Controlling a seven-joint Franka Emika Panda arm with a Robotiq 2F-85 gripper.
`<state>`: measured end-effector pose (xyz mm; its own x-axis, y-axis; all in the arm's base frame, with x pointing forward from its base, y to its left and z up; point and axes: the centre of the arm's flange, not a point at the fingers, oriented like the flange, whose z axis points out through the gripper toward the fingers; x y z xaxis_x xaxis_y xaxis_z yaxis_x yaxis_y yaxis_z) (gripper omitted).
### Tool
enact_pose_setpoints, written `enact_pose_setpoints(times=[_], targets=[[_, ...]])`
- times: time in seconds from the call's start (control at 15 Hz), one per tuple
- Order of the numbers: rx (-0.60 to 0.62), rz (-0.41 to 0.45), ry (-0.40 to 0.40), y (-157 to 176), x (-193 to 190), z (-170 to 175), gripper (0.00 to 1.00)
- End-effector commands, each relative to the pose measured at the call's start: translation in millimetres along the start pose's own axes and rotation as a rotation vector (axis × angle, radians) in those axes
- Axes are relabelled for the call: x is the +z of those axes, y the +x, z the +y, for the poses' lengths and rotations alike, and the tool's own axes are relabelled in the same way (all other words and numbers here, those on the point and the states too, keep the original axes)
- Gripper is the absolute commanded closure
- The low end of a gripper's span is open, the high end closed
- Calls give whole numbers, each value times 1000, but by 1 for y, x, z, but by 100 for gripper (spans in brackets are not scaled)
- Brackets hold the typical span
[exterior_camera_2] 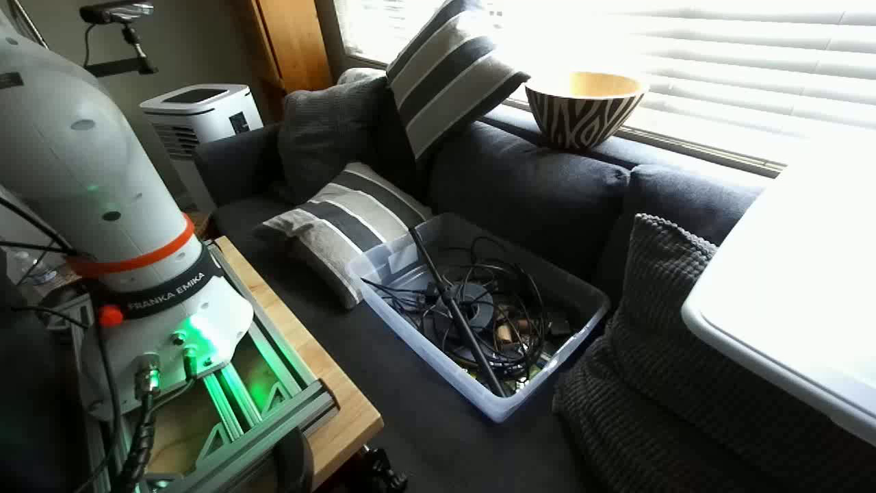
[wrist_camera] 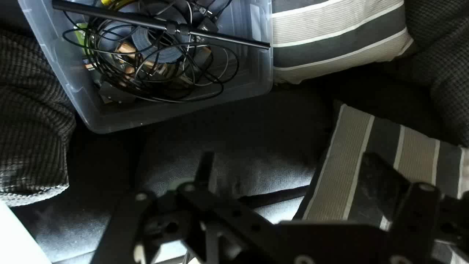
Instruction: Pick up the black stick from the clear storage container and put it in the wooden bowl
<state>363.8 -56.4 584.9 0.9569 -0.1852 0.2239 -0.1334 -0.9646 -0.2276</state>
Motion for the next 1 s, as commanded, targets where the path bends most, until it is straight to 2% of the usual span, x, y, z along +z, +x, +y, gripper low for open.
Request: enact_pose_setpoints(times=[0.0,0.6,0.67,0.8,0.93], targets=[[0,0,0,0,0,0,0],[0,0,0,0,0,0,0],[-54,-31,38,5,7,0,0],[-154,-105,64,11,29,4,0],[-244,-126,108,12,52,8,0]])
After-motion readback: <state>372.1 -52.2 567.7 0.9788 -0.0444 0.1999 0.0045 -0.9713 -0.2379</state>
